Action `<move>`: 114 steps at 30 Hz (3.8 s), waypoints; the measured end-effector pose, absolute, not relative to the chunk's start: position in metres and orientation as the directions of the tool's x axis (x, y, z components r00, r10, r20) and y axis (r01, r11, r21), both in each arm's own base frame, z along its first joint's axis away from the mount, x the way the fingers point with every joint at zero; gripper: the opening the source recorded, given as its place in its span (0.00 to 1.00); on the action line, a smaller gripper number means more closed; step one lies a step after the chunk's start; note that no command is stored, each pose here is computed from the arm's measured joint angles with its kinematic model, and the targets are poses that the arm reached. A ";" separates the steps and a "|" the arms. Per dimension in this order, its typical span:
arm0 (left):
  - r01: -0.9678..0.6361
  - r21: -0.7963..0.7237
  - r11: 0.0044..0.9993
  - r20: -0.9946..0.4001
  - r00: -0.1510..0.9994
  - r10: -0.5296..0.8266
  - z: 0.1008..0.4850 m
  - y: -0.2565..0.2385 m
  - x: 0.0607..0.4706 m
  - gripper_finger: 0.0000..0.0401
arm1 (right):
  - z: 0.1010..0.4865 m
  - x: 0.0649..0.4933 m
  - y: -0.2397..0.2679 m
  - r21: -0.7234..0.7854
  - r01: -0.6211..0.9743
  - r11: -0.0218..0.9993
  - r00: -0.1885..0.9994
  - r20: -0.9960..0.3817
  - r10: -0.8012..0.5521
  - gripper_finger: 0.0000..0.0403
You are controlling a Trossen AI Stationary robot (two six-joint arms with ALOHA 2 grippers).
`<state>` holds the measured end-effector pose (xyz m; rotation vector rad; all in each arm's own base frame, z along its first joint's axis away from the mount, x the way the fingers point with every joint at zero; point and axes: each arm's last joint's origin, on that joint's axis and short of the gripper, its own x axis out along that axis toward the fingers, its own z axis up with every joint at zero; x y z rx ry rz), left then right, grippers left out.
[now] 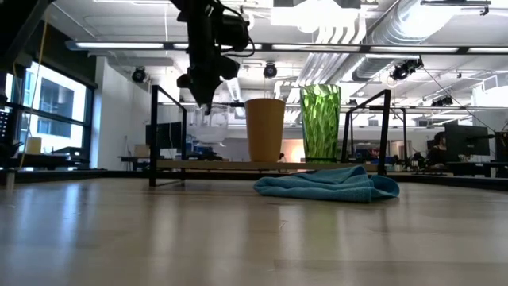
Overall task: Stack small to large cups/mugs on shelf
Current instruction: Put the transparent mug on the shelf
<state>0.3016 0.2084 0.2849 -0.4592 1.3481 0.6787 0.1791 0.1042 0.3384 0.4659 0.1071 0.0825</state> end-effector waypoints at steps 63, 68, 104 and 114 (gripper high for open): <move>-0.730 0.091 0.677 -0.982 0.046 0.181 0.280 0.210 0.302 0.00 | 0.338 0.176 0.108 0.451 -0.061 0.891 0.990 -0.083 0.110 0.43; -0.733 0.093 0.674 -0.986 0.025 0.163 0.274 0.210 0.303 0.00 | 0.338 0.176 0.108 0.450 -0.060 0.891 0.990 -0.084 0.110 0.43; -0.743 0.081 0.665 -0.987 0.032 0.156 0.253 0.210 0.304 0.01 | 0.338 0.176 0.108 0.439 -0.059 0.896 0.990 -0.091 0.110 0.43; -0.738 0.120 0.663 -0.982 0.008 0.187 0.252 0.211 0.303 0.10 | 0.338 0.176 0.108 0.449 -0.063 0.891 0.989 -0.092 0.116 0.43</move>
